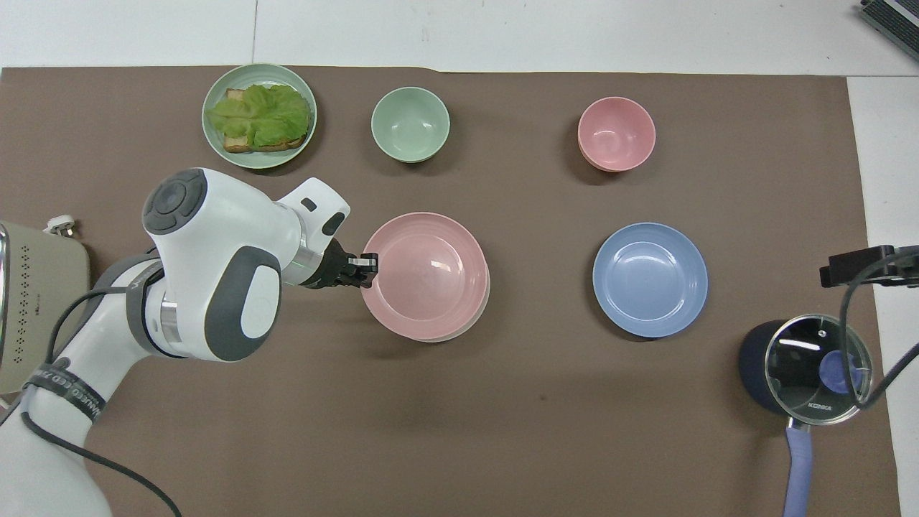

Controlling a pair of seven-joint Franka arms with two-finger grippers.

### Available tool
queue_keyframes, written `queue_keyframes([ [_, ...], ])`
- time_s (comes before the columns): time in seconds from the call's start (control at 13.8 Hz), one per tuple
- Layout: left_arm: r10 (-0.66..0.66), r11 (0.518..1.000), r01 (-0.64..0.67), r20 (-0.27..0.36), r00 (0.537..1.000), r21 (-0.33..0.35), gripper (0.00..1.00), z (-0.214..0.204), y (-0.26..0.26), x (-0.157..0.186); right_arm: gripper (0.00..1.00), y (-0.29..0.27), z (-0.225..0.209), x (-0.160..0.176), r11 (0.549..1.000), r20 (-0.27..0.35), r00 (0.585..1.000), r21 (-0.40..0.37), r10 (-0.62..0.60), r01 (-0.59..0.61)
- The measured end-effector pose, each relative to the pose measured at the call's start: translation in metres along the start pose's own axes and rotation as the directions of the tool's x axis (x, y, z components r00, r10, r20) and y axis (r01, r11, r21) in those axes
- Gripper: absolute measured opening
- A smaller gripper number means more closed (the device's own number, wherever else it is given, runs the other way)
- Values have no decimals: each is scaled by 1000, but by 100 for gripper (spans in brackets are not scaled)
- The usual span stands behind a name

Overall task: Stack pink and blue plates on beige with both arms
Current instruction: 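Grasp the pink plate rim and carry it onto the beige plate, then release the pink plate with the left gripper while the right gripper reaches the blue plate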

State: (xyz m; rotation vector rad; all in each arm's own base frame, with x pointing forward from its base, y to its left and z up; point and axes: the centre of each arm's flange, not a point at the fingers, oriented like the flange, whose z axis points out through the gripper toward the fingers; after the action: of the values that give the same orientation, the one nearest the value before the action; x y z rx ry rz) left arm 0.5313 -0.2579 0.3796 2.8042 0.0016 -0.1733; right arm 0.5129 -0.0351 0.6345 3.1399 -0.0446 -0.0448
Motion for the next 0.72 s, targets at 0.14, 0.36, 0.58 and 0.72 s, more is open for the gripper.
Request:
queue_keyframes([
  [0.14,0,1000,0,4,1000,8,6,19,5,-2,100,0,0,0,1000,0,1000,0,0,0],
  [0.36,-6,1000,6,13,1000,15,6,31,3,-1,100,0,0,0,1000,1,1000,0,0,0],
  [0.58,-5,1000,5,13,1000,15,6,32,4,-1,100,0,1,0,1000,2,1000,0,0,0],
  [0.72,-3,1000,3,0,1000,13,23,31,5,0,100,0,1,0,1000,2,1000,0,0,0],
])
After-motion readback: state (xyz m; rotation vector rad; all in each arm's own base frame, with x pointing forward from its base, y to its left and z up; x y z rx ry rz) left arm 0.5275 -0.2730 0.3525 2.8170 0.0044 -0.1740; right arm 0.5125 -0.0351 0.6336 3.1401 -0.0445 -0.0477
